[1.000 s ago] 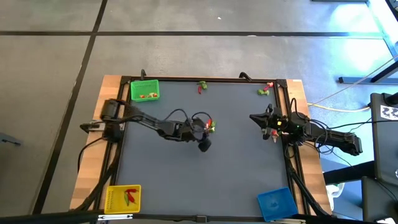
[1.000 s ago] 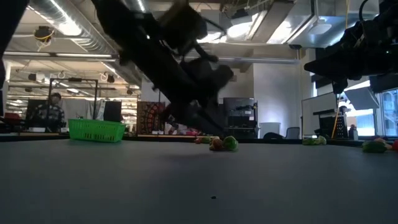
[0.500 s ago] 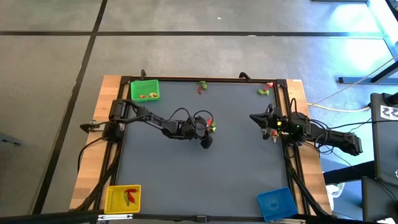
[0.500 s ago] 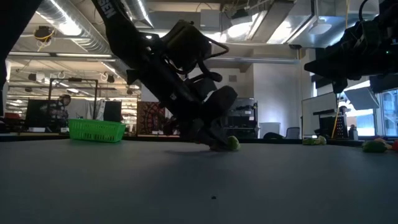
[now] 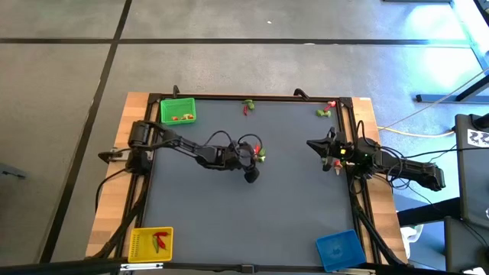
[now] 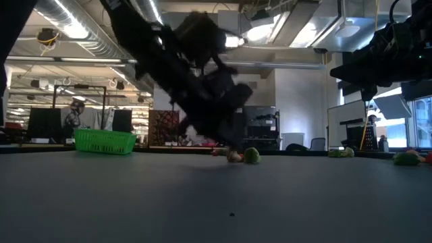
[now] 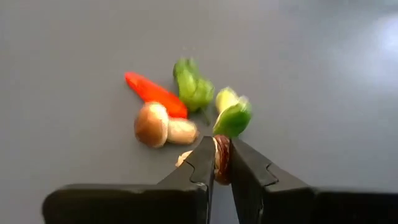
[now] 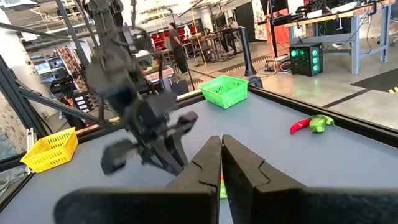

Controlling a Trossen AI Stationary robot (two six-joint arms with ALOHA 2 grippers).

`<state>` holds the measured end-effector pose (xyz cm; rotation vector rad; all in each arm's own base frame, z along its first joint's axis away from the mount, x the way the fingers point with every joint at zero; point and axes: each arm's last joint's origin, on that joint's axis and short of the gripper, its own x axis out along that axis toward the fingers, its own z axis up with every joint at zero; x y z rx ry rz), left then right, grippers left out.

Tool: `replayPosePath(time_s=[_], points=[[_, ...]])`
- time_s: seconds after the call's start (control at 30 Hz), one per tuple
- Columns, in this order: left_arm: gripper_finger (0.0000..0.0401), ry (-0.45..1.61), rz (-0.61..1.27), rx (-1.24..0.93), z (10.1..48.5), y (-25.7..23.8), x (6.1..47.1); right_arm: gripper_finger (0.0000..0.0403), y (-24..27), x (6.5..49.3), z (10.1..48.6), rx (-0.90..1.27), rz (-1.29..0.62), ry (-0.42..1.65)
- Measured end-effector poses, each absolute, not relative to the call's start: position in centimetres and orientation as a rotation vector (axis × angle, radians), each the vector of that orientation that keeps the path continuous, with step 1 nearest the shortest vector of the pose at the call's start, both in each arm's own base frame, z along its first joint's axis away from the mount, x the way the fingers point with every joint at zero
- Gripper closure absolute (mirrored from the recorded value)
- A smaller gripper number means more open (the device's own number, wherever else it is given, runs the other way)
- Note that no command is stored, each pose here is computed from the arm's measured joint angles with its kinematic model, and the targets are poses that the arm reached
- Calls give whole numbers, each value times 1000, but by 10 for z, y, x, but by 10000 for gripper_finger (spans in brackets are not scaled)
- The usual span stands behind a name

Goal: Sort produce into baskets
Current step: Put the brown mushroom into the green bin

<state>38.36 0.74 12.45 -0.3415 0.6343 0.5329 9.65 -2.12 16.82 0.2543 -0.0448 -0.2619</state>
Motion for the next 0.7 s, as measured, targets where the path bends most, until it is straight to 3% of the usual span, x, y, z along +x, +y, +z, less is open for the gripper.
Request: replayPosePath(time_s=[0.23, 0.5, 0.7], points=[[353, 649, 585, -311, 173, 14, 362, 386, -21, 97, 168, 254, -262, -45], [350, 670, 806, -240, 227, 39, 316, 386, -21, 97, 168, 254, -261, -44], [345, 771, 988, -183, 242, 65, 282, 386, -21, 97, 168, 254, -262, -44]])
